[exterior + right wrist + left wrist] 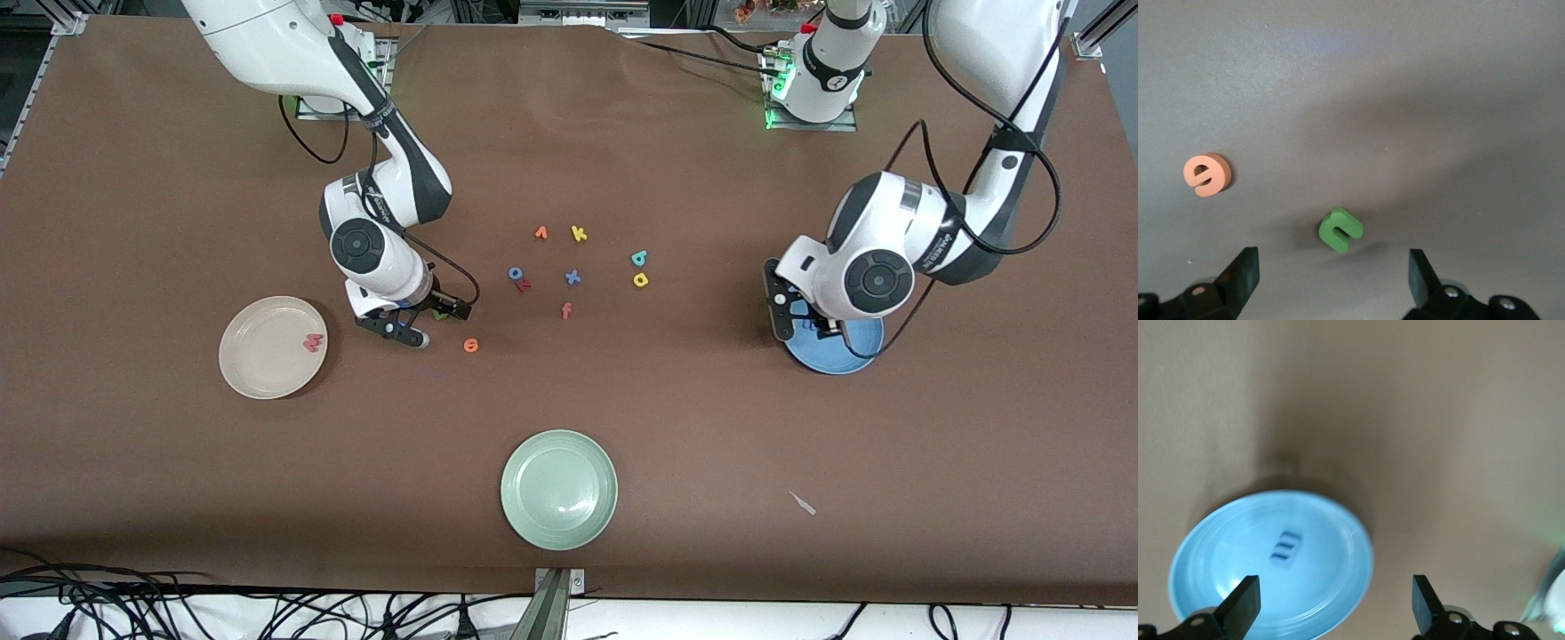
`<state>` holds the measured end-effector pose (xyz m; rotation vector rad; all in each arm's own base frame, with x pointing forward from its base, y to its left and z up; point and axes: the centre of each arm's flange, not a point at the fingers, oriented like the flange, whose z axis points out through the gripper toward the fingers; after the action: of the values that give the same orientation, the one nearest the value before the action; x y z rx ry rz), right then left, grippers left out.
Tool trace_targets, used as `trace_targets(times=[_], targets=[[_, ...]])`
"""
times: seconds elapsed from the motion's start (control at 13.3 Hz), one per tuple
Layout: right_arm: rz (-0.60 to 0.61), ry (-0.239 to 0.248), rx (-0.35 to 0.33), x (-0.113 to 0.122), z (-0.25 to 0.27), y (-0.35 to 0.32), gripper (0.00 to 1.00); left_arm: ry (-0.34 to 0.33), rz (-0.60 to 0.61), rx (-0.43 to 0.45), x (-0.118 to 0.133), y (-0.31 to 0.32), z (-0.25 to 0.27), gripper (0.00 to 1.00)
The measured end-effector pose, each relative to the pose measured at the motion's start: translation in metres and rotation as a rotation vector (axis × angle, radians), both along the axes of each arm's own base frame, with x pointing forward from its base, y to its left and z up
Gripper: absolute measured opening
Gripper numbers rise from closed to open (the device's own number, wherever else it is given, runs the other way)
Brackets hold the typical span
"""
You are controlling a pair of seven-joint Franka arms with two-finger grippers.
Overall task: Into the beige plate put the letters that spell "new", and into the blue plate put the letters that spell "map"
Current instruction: 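Drop the blue m on the blue plate while the right gripper returns, then grasp the green n and yellow a with the right and left grippers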
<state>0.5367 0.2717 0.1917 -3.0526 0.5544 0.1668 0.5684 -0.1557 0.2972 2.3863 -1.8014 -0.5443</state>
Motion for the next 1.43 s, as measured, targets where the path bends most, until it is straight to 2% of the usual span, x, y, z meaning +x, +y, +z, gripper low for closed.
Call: trace_targets(times=[0.15, 0.23, 0.3, 0.38, 0.53, 0.6, 0.68, 0.98, 1.21, 1.43], targets=[[-0.001, 0.000, -0.001, 0.000, -0.004, -0.001, 0.99, 0.013, 0.156, -0.022, -0.005, -0.015, 0.002, 1.00], [-0.002, -0.003, 0.000, 0.000, -0.007, -0.001, 0.95, 0.010, 0.212, -0.017, -0.006, -0.021, 0.002, 1.00], [-0.003, -0.004, 0.000, 0.000, -0.010, -0.001, 0.94, -0.005, 0.259, -0.006, -0.007, -0.030, 0.002, 1.00], [-0.004, -0.005, 0.001, 0.000, -0.012, -0.001, 0.89, -0.024, 0.309, 0.011, -0.010, -0.045, 0.001, 1.00], [-0.006, -0.007, 0.000, 0.001, -0.014, -0.002, 0.88, -0.059, 0.433, 0.060, -0.022, -0.087, -0.003, 1.00], [-0.007, -0.008, 0.001, 0.001, -0.014, -0.003, 0.80, -0.076, 0.508, 0.091, -0.031, -0.108, -0.005, 1.00], [-0.009, -0.010, 0.001, 0.002, -0.014, -0.004, 0.79, -0.094, 0.588, 0.121, -0.040, -0.129, -0.007, 1.00], [-0.013, -0.007, -0.001, 0.002, -0.018, -0.006, 0.61, -0.162, 0.911, 0.206, -0.071, -0.193, -0.021, 1.00], [-0.014, -0.008, -0.001, 0.003, -0.018, -0.007, 0.58, -0.184, 1.067, 0.195, -0.075, -0.202, -0.047, 1.00], [-0.015, -0.009, -0.001, 0.003, -0.017, -0.007, 0.51, -0.184, 1.137, 0.180, -0.088, -0.204, -0.081, 0.96]])
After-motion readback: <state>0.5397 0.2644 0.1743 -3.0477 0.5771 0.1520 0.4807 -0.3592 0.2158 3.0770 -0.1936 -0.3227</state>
